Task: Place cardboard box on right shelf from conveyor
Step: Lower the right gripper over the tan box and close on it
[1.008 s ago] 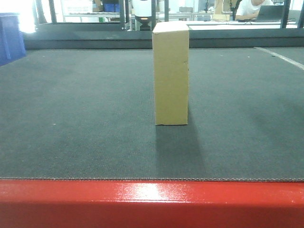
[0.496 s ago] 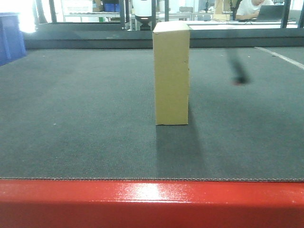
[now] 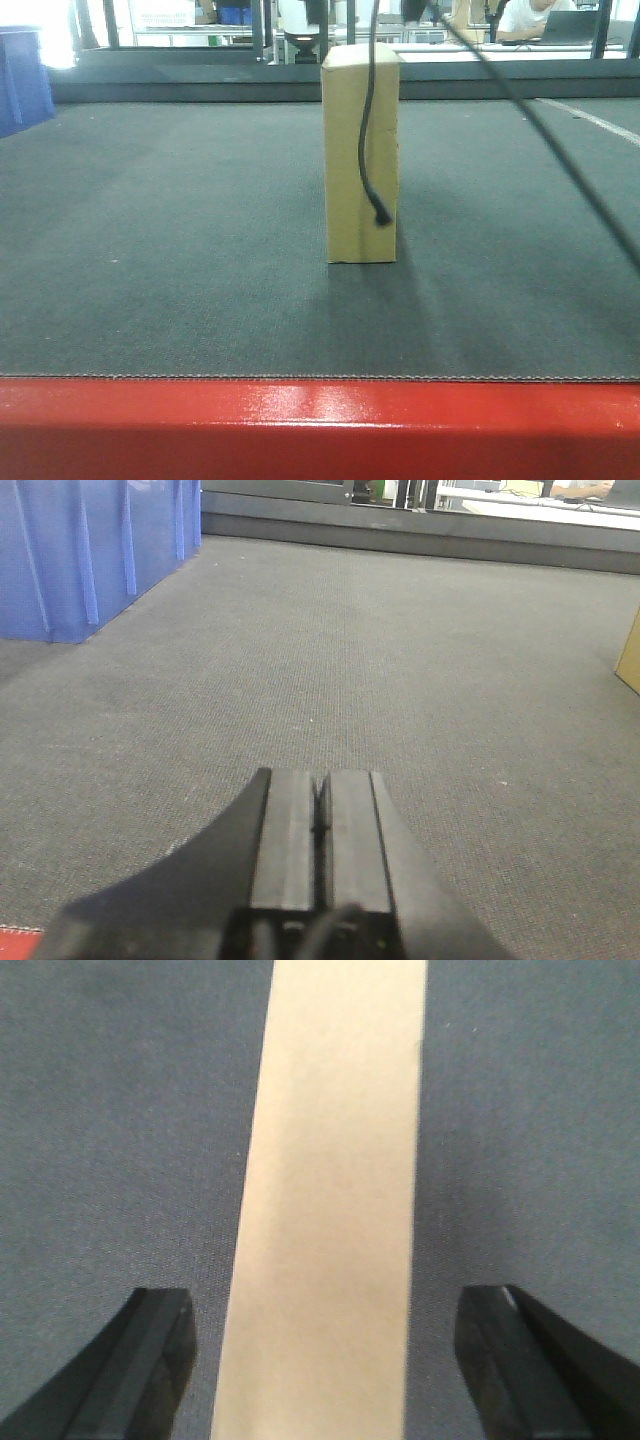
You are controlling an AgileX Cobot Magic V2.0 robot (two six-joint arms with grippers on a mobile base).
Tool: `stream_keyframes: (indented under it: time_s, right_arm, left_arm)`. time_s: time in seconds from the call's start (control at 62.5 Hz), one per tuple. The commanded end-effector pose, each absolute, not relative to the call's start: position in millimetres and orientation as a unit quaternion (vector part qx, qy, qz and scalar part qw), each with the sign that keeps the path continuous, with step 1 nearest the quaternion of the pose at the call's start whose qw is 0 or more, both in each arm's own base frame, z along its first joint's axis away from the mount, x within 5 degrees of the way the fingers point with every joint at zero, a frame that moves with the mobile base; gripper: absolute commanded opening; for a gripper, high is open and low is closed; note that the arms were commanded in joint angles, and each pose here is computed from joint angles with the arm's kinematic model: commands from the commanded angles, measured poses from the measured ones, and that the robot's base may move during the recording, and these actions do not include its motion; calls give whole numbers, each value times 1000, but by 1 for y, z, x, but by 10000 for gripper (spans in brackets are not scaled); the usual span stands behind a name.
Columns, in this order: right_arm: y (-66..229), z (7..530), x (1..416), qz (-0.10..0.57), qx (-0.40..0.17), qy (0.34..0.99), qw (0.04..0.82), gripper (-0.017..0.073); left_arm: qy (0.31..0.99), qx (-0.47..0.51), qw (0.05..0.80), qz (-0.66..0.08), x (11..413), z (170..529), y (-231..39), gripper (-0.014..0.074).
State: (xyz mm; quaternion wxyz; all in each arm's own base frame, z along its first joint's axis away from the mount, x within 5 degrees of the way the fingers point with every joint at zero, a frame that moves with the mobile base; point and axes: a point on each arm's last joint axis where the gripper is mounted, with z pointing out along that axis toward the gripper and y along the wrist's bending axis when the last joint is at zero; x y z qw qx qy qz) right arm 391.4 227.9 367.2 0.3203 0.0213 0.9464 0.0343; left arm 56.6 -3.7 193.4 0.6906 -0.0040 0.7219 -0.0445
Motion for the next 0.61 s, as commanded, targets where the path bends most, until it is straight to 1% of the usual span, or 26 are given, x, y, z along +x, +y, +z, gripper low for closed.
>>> stream_keyframes:
  time_s: [0.0,0.32,0.496,0.528,0.592]
  right_arm:
    - [221,404,386,59,23,918,392,624]
    - [229,376,400,43,18,928,370,624]
    - [228,362,408,28,23,936,351,622]
    - [227,359,409,25,23,937,347,608]
    - [226,355,411,20,24,939,342,539]
  left_arm:
    - [687,-9,725,-48,56,203,-3,-119]
    - [687,-9,725,-48,56,203,-3,-119]
    - [687,-9,725,-48,56,203,-3,-119]
    - [687,-9,725,-48,56,203,-3,-119]
    - [687,-9,725,-48,56,203,-3,-119]
